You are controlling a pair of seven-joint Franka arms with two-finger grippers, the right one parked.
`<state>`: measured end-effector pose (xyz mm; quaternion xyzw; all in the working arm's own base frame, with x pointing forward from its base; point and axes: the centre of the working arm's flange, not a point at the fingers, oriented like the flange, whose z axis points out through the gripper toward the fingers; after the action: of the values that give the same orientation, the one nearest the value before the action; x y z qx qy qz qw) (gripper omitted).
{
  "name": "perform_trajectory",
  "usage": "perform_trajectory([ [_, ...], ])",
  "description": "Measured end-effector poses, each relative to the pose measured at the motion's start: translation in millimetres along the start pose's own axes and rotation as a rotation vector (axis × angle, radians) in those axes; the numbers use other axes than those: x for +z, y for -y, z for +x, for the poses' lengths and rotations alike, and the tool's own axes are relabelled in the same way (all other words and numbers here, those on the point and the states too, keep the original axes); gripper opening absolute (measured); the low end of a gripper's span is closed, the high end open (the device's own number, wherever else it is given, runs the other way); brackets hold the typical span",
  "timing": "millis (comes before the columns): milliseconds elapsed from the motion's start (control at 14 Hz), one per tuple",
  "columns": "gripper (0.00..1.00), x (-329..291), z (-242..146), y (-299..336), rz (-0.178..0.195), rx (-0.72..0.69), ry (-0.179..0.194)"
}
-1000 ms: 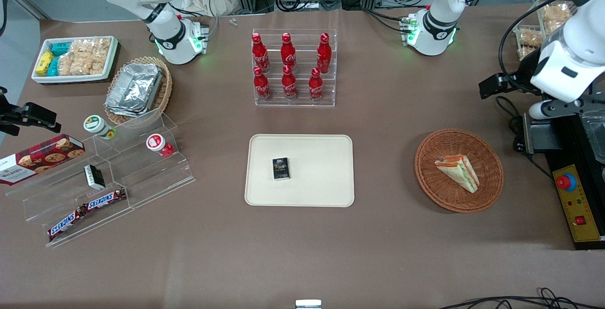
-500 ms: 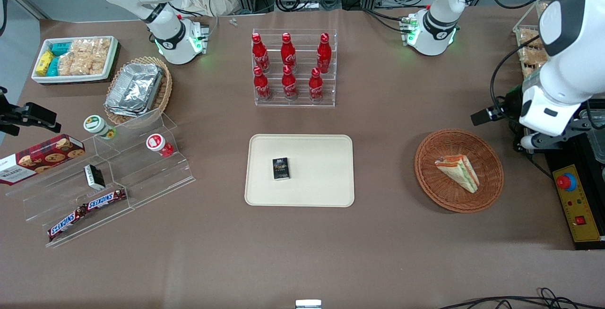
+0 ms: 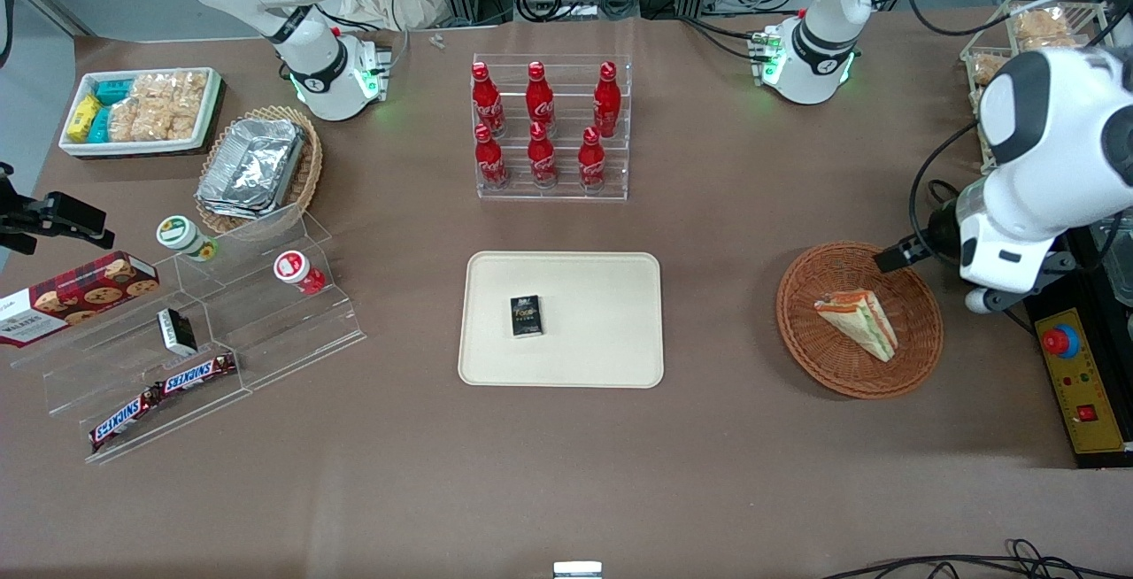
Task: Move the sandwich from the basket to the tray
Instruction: 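Lower the open left gripper over the sandwich in the wicker basket, then close the left gripper on the wrapped sandwich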
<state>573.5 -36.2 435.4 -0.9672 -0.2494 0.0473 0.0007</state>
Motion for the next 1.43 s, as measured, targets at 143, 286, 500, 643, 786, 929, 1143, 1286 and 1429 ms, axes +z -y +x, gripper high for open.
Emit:
perform_trajectory([
  [143,1.00,28,7,-3,-0.003,-0.058,0.000],
  [286,1.00,52,12,-5,0.000,-0.112,0.009],
  [500,1.00,80,19,-8,-0.008,-0.172,0.004],
  [643,1.00,101,23,-9,-0.018,-0.195,-0.005],
  [786,1.00,123,25,-8,-0.030,-0.215,-0.019],
  [929,1.00,143,26,-7,-0.041,-0.228,-0.029],
  [1143,1.00,164,29,-5,-0.048,-0.263,-0.039],
  [1286,1.00,173,36,4,-0.030,-0.283,-0.050],
  [1429,1.00,180,41,9,-0.027,-0.293,-0.057],
])
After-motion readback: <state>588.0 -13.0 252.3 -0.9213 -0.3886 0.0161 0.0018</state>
